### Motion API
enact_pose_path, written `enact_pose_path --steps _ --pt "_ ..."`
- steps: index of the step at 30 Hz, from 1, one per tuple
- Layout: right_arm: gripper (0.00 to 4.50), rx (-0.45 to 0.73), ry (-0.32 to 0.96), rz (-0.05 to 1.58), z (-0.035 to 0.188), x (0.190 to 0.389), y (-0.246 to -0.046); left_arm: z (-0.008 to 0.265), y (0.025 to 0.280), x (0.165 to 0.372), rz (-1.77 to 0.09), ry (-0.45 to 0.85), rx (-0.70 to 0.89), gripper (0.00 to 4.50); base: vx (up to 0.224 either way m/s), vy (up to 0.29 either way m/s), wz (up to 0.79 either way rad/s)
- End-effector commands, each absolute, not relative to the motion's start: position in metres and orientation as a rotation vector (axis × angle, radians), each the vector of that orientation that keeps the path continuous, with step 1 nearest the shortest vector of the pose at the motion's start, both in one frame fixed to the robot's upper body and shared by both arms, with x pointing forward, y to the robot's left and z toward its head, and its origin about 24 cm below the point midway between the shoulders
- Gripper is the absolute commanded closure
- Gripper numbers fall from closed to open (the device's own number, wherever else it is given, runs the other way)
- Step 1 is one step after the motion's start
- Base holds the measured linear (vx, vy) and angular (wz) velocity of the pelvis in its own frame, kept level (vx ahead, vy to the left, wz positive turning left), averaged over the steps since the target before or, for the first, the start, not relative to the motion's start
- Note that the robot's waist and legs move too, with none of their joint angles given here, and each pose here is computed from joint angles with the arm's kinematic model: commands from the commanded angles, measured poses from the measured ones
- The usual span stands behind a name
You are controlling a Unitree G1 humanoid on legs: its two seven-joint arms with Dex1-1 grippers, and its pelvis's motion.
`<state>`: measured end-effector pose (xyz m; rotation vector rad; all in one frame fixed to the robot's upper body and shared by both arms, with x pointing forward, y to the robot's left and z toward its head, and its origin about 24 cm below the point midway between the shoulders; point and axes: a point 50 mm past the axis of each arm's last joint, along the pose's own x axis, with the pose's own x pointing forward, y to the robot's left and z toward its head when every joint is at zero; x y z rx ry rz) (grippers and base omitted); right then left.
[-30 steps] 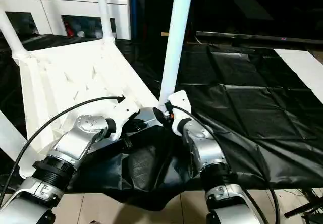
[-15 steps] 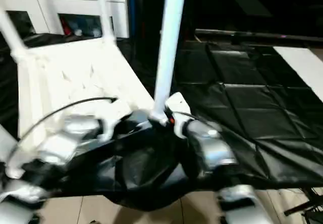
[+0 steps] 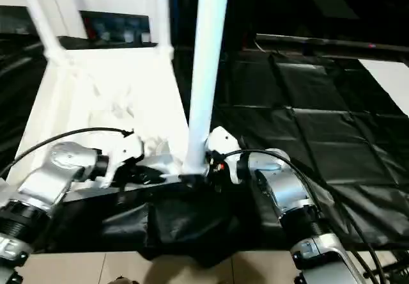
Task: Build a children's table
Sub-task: Rotate leg to tighten
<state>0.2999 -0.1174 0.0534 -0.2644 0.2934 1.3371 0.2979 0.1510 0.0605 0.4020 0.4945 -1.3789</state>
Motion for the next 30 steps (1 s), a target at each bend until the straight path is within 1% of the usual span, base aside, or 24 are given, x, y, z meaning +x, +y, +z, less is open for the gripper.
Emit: enact_pose_path --steps 1,2,3,6,8,13,20,23,24,25,26,27,28,29,30 --pt "0.71 -0.278 0.307 1.38 0.052 0.295 -0.116 0.063 0.139 0.292 -1.481 0.46 0.391 4.5 0.0 0.0 0.0" --pt "0.84 -0.283 0.314 1.384 0.051 0.294 -0.116 0.063 0.14 0.292 -1.485 0.461 0.389 4.5 0.0 0.0 0.0" --pt "1.06 -0.309 0.323 1.376 0.049 0.295 -0.116 0.063 0.14 0.291 -1.485 0.463 0.391 4.5 0.0 0.0 0.0" --pt "1.18 -0.325 0.325 1.356 0.048 0.296 -0.117 0.062 0.14 0.291 -1.483 0.465 0.394 4.5 0.0 0.0 0.0" --pt "1.41 -0.318 0.323 1.352 0.048 0.297 -0.117 0.062 0.14 0.291 -1.484 0.465 0.394 4.5 0.0 0.0 0.0" --pt "1.78 -0.321 0.324 1.36 0.049 0.297 -0.116 0.06 0.139 0.29 -1.483 0.467 0.394 4.5 0.0 0.0 0.0" --pt "1.86 -0.321 0.328 1.369 0.047 0.296 -0.116 0.059 0.142 0.29 -1.469 0.475 0.396 4.5 0.0 0.0 0.0" --pt "1.86 -0.292 0.326 1.346 0.045 0.296 -0.114 0.058 0.14 0.293 -1.419 0.462 0.396 4.5 0.0 0.0 0.0" --pt "1.86 -0.281 0.322 1.329 0.044 0.296 -0.113 0.057 0.139 0.295 -1.395 0.454 0.397 4.5 0.0 0.0 0.0" --pt "1.86 -0.267 0.315 1.275 0.042 0.298 -0.111 0.056 0.136 0.298 -1.346 0.449 0.393 4.5 0.0 0.0 0.0" --pt "1.86 -0.266 0.315 1.267 0.042 0.299 -0.111 0.056 0.135 0.299 -1.341 0.448 0.393 4.5 0.0 0.0 0.0" --pt "1.86 -0.238 0.306 1.121 0.037 0.307 -0.107 0.053 0.127 0.307 -1.243 0.433 0.392 4.5 0.0 0.0 0.0" --pt "1.86 -0.213 0.305 1.05 0.034 0.311 -0.103 0.053 0.121 0.312 -1.191 0.426 0.387 4.5 0.0 0.0 0.0" --pt "1.86 -0.166 0.307 0.965 0.03 0.314 -0.096 0.053 0.109 0.318 -1.119 0.397 0.376 4.5 -0.052 0.003 -0.03" --pt "1.87 -0.166 0.307 0.965 0.03 0.314 -0.096 0.053 0.109 0.318 -1.119 0.397 0.376 4.5 -0.057 0.006 -0.04"
